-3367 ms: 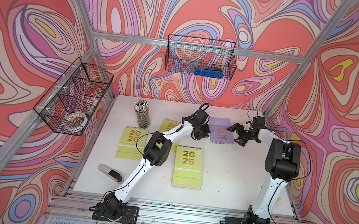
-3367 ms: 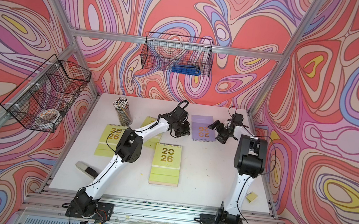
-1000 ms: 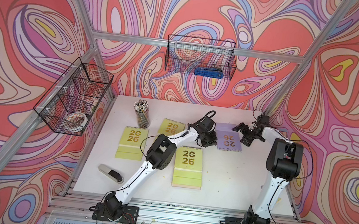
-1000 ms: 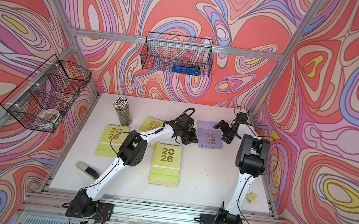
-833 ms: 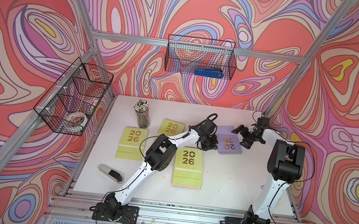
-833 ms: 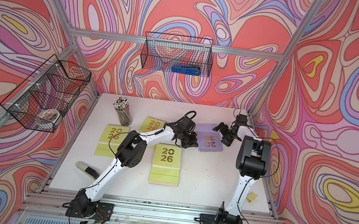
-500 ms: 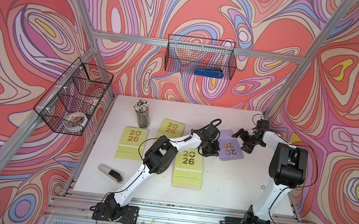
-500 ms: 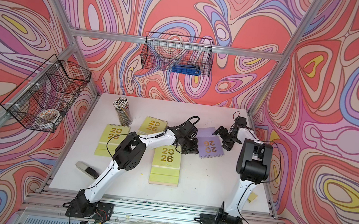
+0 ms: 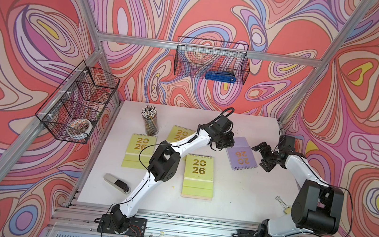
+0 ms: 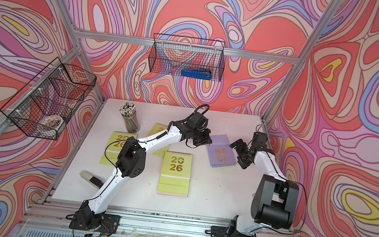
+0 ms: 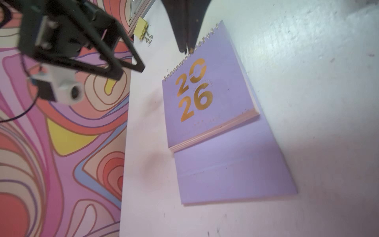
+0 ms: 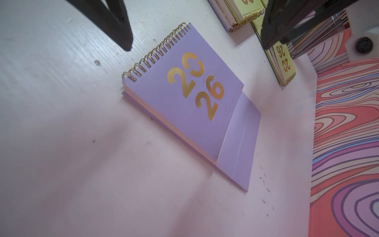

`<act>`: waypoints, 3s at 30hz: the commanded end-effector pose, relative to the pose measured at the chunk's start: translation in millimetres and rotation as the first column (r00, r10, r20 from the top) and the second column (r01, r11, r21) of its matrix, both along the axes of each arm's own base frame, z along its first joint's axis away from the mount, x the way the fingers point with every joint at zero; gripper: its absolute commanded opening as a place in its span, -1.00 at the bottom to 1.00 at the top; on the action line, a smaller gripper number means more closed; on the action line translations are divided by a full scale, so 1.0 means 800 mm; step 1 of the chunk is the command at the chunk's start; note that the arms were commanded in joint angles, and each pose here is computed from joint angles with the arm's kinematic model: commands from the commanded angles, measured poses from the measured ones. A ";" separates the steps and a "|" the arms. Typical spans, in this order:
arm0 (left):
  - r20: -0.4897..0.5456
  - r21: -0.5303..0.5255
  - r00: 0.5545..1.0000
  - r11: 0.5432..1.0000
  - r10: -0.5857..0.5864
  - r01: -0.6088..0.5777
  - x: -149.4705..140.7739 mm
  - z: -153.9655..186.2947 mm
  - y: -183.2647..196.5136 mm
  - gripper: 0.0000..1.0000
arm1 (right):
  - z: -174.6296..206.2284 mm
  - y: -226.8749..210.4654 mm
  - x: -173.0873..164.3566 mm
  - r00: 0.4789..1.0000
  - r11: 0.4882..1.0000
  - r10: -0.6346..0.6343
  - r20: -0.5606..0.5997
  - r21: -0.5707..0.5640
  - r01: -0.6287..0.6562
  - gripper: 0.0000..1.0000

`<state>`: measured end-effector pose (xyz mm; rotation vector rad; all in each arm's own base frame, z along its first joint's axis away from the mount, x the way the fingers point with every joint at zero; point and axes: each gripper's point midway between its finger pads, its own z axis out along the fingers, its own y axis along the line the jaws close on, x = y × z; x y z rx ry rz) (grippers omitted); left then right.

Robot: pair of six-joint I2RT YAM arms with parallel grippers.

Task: Stack the calendars
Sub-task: Move the calendar to the center of the board, then pick up the calendar at the center of the board.

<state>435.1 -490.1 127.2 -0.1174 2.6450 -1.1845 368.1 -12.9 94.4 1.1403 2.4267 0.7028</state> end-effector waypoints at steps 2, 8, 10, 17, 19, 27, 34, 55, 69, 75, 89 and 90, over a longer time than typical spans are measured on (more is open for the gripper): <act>-0.045 -0.018 0.999 1.000 0.007 -0.008 0.018 -0.037 -0.011 -1.00 | 0.003 0.019 -0.014 0.998 0.992 -0.055 0.033 0.116 0.051 0.97; -0.085 -0.056 0.996 0.998 0.029 -0.034 0.032 -0.067 -0.020 -1.00 | -0.006 0.031 -0.027 0.996 0.980 -0.079 0.036 0.183 0.071 0.96; -0.094 -0.055 0.995 0.998 0.033 -0.038 0.033 -0.078 -0.022 -1.00 | -0.011 0.035 -0.029 0.996 0.976 -0.084 0.029 0.204 0.077 0.97; -0.104 -0.025 0.994 0.999 0.042 -0.045 0.034 -0.103 -0.018 -1.00 | -0.025 0.043 -0.029 0.997 0.970 -0.082 0.014 0.231 0.077 0.96; -0.094 -0.018 0.994 0.998 0.052 -0.054 0.039 -0.104 -0.014 -1.00 | -0.030 0.045 -0.030 0.996 0.969 -0.086 0.005 0.234 0.083 0.96; -0.063 -0.003 0.993 0.995 0.101 -0.101 0.068 -0.102 0.008 -1.00 | -0.043 0.053 -0.032 0.996 0.965 -0.083 -0.020 0.249 0.086 0.96; -0.107 -0.001 0.991 0.996 0.086 -0.086 0.060 -0.123 0.005 -1.00 | -0.056 0.061 -0.032 0.996 0.963 -0.080 -0.043 0.254 0.088 0.97; -0.250 0.040 0.968 0.999 0.000 0.010 0.009 -0.172 0.000 -1.00 | -0.001 0.081 0.039 0.926 0.929 -0.056 0.374 0.360 -0.089 0.89; -0.236 0.015 0.972 1.000 0.007 -0.004 0.019 -0.151 0.004 -1.00 | 0.027 0.086 0.056 0.869 0.910 -0.068 0.489 0.387 -0.146 0.32; -0.189 -0.031 0.982 1.000 -0.001 -0.005 0.029 -0.111 0.001 -1.00 | 0.015 0.079 0.063 0.888 0.938 -0.042 0.458 0.325 -0.123 -0.16; 0.051 -0.120 0.998 0.991 -0.047 0.052 0.032 0.056 0.021 -0.86 | 0.096 0.069 0.054 0.861 0.981 0.144 0.488 0.044 -0.190 -1.00; 0.078 -0.120 0.995 0.991 -0.057 0.066 0.028 0.069 0.024 -0.82 | 0.105 0.070 0.052 0.854 0.980 0.164 0.494 0.017 -0.198 -1.00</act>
